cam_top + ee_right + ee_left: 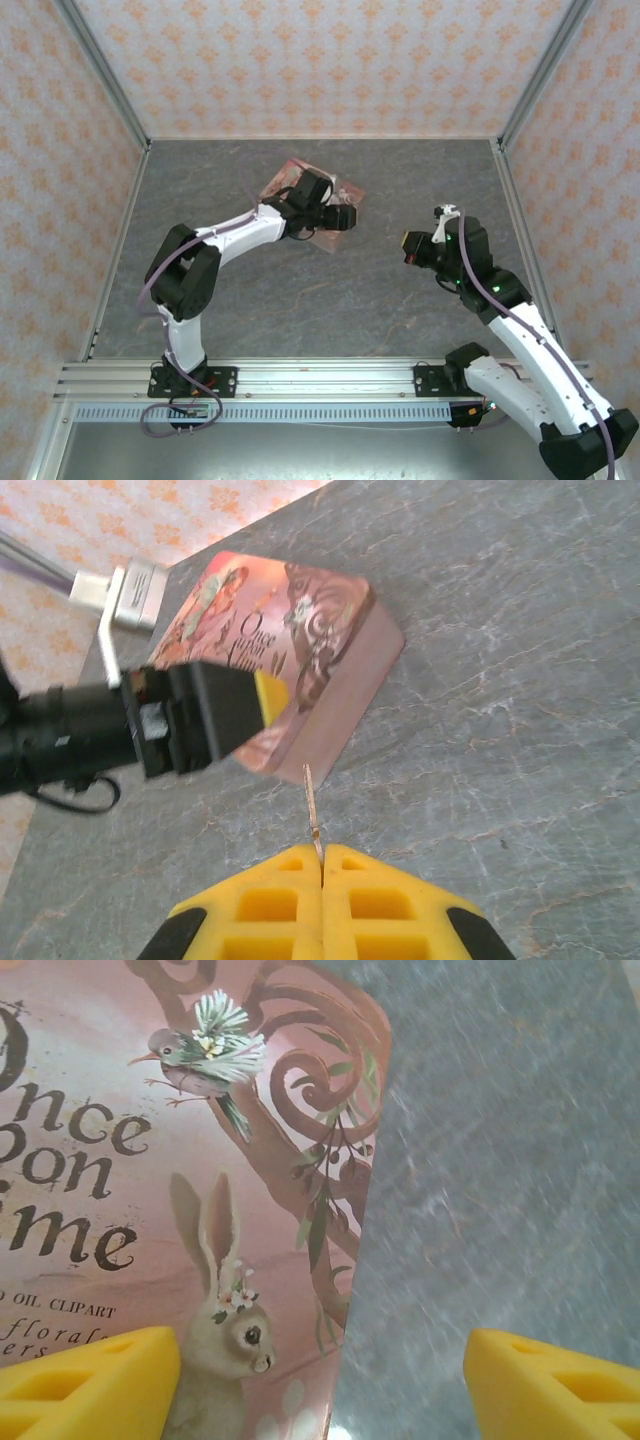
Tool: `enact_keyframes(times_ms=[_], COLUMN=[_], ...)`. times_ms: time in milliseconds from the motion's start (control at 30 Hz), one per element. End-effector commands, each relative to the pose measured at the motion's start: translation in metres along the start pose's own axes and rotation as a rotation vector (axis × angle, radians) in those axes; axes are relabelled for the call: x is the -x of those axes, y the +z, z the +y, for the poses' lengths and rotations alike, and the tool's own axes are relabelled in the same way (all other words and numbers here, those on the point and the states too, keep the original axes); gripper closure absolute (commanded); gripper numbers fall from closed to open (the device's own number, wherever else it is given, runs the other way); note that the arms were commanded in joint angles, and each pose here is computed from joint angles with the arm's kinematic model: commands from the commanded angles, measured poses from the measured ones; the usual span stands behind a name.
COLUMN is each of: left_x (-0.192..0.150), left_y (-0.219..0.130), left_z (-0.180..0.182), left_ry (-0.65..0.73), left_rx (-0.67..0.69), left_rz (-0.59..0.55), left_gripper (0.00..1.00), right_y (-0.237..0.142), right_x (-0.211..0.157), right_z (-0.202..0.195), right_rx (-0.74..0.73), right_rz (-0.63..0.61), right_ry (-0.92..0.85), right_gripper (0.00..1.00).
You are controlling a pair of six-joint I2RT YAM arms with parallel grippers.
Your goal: Unlock the padlock with the key
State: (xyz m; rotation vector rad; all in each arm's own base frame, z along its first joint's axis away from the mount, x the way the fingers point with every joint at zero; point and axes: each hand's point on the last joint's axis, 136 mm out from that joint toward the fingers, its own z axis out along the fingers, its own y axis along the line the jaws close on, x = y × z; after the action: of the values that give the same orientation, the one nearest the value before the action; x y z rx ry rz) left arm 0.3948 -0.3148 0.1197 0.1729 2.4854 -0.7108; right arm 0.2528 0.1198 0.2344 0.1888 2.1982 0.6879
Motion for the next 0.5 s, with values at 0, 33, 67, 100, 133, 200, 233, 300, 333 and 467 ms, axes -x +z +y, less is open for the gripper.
enact_keyframes(times_ms=[0, 33, 67, 100, 133, 200, 233, 300, 333, 467], left_x=[-0.042, -0.049, -0.054, -0.060, -0.064, -0.068, -0.068, -0.065, -0.062, -0.055], left_y=[0.000, 0.000, -0.001, -0.001, 0.000, 0.002, 0.004, 0.008, 0.012, 0.027], left_z=[-0.006, -0.012, -0.017, -0.023, -0.029, -0.040, -0.045, -0.054, -0.057, -0.069], left_ry=[-0.019, -0.034, -0.030, -0.028, -0.027, -0.033, -0.039, -0.046, -0.048, -0.043], left_rx=[0.021, 0.018, 0.012, 0.006, -0.001, -0.025, -0.040, -0.061, -0.067, -0.088], left_rz=[0.078, 0.081, 0.085, 0.089, 0.091, 0.091, 0.090, 0.087, 0.089, 0.106], left_gripper=[0.24, 0.24, 0.24, 0.24, 0.24, 0.24, 0.24, 0.24, 0.24, 0.24], right_y=[-0.006, -0.007, -0.007, -0.007, -0.006, -0.005, -0.004, -0.003, -0.002, -0.001], right_x=[-0.003, -0.001, -0.001, 0.000, 0.001, 0.001, 0.000, 0.000, -0.001, -0.003], right_z=[-0.005, -0.007, -0.008, -0.009, -0.009, -0.008, -0.007, -0.007, -0.008, -0.014], right_rx=[0.008, 0.006, 0.006, 0.006, 0.008, 0.019, 0.026, 0.032, 0.029, 0.002], right_rz=[0.019, 0.013, 0.013, 0.011, 0.008, 0.004, 0.003, 0.000, 0.001, 0.006], right_ry=[-0.003, -0.001, -0.001, -0.003, -0.008, -0.016, -0.016, -0.013, -0.009, -0.005], right_gripper=[1.00, 1.00, 1.00, 1.00, 1.00, 1.00, 1.00, 1.00, 1.00, 1.00])
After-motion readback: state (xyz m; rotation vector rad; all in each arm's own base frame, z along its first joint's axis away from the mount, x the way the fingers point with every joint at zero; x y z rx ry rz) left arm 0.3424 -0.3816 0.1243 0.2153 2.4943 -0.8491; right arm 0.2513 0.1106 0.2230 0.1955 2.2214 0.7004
